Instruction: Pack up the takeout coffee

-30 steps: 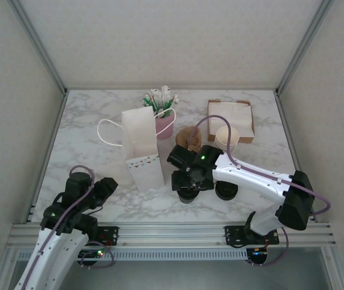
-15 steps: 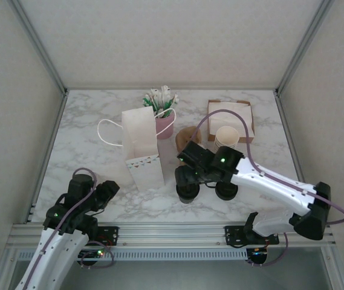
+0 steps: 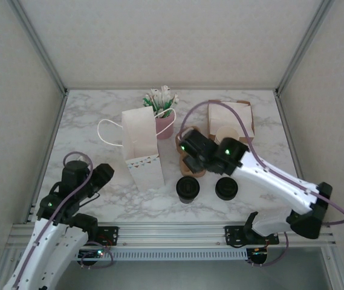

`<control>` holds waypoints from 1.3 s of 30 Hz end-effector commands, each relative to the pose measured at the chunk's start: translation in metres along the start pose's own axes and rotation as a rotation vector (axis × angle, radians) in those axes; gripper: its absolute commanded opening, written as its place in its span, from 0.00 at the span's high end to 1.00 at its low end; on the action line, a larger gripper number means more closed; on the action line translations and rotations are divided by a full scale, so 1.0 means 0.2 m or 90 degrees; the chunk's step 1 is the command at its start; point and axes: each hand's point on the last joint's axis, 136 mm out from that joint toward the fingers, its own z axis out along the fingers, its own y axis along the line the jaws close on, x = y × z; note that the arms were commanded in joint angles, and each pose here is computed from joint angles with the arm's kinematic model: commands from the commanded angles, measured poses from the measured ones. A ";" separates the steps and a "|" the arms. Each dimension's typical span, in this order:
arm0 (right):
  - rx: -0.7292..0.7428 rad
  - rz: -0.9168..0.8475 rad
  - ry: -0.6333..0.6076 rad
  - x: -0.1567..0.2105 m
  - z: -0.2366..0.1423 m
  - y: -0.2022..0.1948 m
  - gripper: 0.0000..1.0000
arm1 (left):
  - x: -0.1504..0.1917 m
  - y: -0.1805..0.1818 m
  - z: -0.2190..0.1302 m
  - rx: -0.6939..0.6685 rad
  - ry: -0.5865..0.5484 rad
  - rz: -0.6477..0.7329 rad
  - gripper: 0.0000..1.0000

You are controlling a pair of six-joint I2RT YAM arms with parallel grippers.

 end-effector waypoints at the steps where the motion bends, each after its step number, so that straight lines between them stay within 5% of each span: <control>1: 0.000 0.127 0.074 -0.03 0.10 -0.09 0.35 | -0.09 -0.02 0.00 -0.043 -0.033 0.017 0.44; 5: 0.021 0.238 0.136 -0.04 0.25 -0.04 0.37 | -0.14 -0.01 0.02 -0.090 -0.032 0.020 0.43; 11: 0.019 0.315 0.124 -0.05 0.39 0.00 0.43 | -0.20 -0.05 -0.02 -0.086 -0.064 0.021 0.40; 24: 0.063 0.278 0.141 -0.01 0.59 0.01 0.46 | -0.33 -0.03 -0.21 -0.073 -0.185 0.005 0.36; 39: 0.082 0.260 0.163 0.03 0.73 0.04 0.45 | -0.32 -0.03 -0.22 -0.065 -0.188 -0.003 0.34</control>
